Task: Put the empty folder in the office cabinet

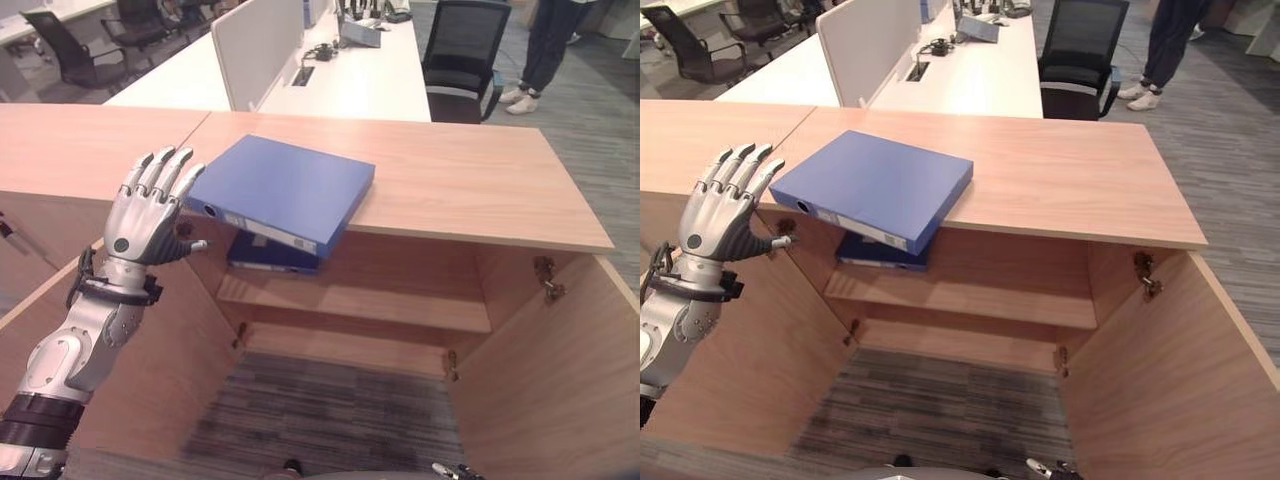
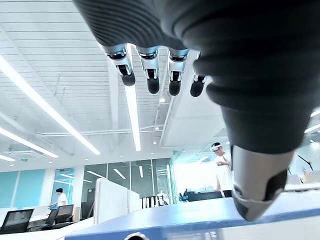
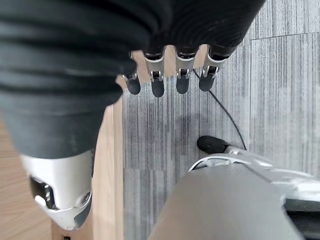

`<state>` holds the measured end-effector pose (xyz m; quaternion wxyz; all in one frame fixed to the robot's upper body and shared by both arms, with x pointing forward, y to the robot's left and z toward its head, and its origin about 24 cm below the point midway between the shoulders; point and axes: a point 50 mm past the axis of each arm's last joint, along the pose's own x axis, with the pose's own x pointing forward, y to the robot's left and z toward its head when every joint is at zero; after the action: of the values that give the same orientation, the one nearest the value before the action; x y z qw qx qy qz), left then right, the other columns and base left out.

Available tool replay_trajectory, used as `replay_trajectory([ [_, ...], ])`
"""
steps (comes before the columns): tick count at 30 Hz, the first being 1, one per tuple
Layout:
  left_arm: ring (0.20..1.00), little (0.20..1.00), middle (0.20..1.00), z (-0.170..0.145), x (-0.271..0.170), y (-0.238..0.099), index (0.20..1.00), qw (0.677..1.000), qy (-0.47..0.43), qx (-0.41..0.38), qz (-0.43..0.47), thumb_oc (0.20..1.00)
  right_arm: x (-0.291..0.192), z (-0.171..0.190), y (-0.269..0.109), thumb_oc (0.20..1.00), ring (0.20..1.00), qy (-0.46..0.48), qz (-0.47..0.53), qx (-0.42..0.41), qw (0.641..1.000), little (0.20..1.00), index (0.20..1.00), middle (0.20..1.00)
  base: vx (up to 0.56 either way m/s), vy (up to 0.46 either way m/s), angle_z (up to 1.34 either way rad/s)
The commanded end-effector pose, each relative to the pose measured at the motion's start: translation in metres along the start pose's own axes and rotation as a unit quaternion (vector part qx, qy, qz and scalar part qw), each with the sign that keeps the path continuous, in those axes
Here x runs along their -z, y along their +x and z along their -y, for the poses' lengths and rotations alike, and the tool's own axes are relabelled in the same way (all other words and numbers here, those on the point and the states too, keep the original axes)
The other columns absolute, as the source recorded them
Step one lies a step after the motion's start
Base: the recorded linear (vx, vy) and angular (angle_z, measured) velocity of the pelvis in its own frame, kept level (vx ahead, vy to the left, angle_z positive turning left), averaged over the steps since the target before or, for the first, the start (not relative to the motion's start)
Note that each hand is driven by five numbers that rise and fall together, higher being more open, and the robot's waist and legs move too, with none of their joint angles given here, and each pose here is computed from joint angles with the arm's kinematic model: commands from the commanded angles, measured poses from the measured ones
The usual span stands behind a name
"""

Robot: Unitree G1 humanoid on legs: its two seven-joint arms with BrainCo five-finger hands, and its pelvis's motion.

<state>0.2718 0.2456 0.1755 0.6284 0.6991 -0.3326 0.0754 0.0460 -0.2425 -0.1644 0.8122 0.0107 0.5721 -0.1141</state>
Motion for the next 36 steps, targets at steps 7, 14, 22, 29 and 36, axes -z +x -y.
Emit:
replay_trajectory([
  [7, 1.0, 1.0, 1.0, 0.001, -0.003, 0.031, 1.0, 1.0, -0.006, -0.013, 0.02, 1.0, -0.026, -0.001, 0.005, 1.0, 1.0, 0.009, 0.039, 0.004, 0.999, 1.0, 1.0, 1.0, 0.01, 0.013, -0.04],
  [14, 1.0, 1.0, 1.0, 0.024, -0.009, 0.026, 1.0, 0.998, -0.06, 0.013, -0.013, 1.0, -0.024, 0.001, 0.004, 1.0, 1.0, 0.046, 0.038, 0.014, 0.998, 1.0, 1.0, 1.0, 0.01, 0.02, -0.1],
  [22, 1.0, 1.0, 1.0, 0.036, -0.013, 0.027, 1.0, 0.996, -0.077, 0.034, -0.021, 1.0, -0.018, 0.004, 0.003, 1.0, 1.0, 0.056, 0.024, 0.024, 0.998, 1.0, 1.0, 1.0, 0.0, 0.008, -0.02],
  [29, 1.0, 1.0, 1.0, 0.046, -0.012, 0.028, 1.0, 0.996, -0.069, 0.056, -0.03, 1.0, -0.016, 0.002, 0.003, 1.0, 1.0, 0.063, 0.022, 0.019, 0.998, 1.0, 1.0, 1.0, 0.0, 0.022, -0.08],
  [36, 1.0, 1.0, 1.0, 0.049, -0.006, 0.036, 1.0, 0.997, -0.033, 0.069, -0.028, 1.0, -0.015, 0.002, 0.003, 1.0, 1.0, 0.07, 0.022, 0.019, 0.997, 1.0, 1.0, 1.0, 0.0, 0.004, -0.01],
])
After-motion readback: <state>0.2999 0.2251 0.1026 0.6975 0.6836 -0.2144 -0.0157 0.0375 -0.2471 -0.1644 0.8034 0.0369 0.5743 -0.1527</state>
